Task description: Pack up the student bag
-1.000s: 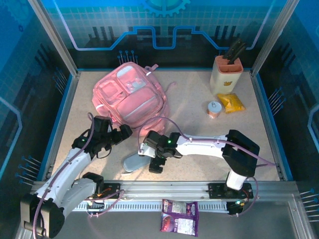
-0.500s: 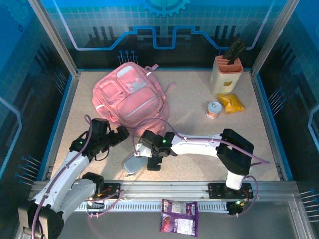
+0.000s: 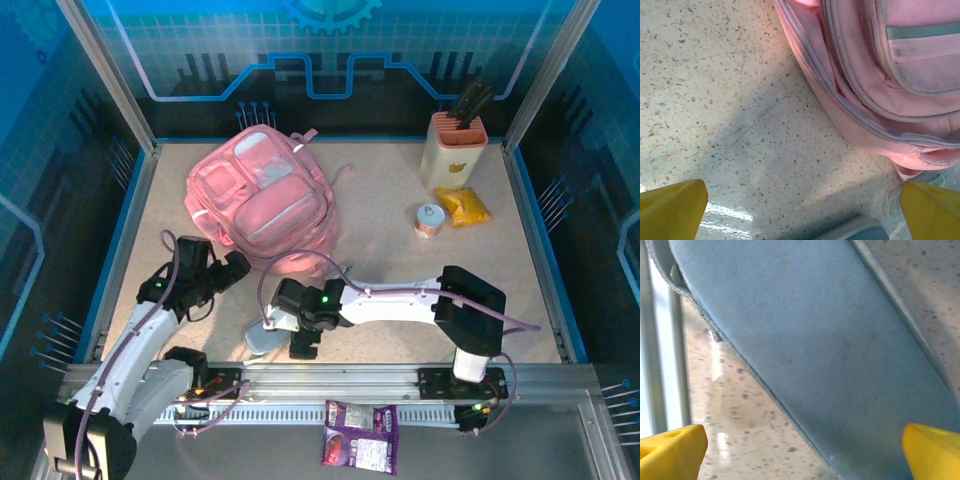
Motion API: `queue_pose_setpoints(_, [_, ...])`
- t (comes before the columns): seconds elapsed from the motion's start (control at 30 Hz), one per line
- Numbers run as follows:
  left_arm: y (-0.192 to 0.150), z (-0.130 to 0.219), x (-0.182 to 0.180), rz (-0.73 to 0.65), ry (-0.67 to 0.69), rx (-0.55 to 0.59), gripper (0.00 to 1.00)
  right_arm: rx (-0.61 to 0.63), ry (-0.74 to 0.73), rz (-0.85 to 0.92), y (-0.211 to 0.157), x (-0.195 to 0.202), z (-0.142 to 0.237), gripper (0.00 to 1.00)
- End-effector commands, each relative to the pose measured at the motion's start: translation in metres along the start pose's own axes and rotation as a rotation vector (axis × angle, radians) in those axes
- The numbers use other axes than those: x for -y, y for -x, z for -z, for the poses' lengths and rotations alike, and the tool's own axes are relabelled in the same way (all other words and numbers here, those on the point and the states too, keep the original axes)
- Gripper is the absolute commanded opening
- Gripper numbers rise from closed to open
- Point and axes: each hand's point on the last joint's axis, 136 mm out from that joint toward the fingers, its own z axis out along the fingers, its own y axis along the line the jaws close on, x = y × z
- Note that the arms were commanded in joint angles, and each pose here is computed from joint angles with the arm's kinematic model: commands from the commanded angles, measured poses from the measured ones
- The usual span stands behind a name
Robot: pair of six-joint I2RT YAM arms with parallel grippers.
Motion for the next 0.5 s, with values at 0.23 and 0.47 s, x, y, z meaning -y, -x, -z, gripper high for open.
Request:
queue_pose_setpoints(0.23, [0.015,0.009,0.011,0.023,-0.043,0.033,0.99,0.019,-0.045,0.002,0.003,-0.007,0.031,1.00])
queue_pose_setpoints(0.47, [0.020,0.016,0.005,0.053,-0.035,0.076,0.99,0.063,-0.011,0.186,0.013,0.003,0.012,1.00])
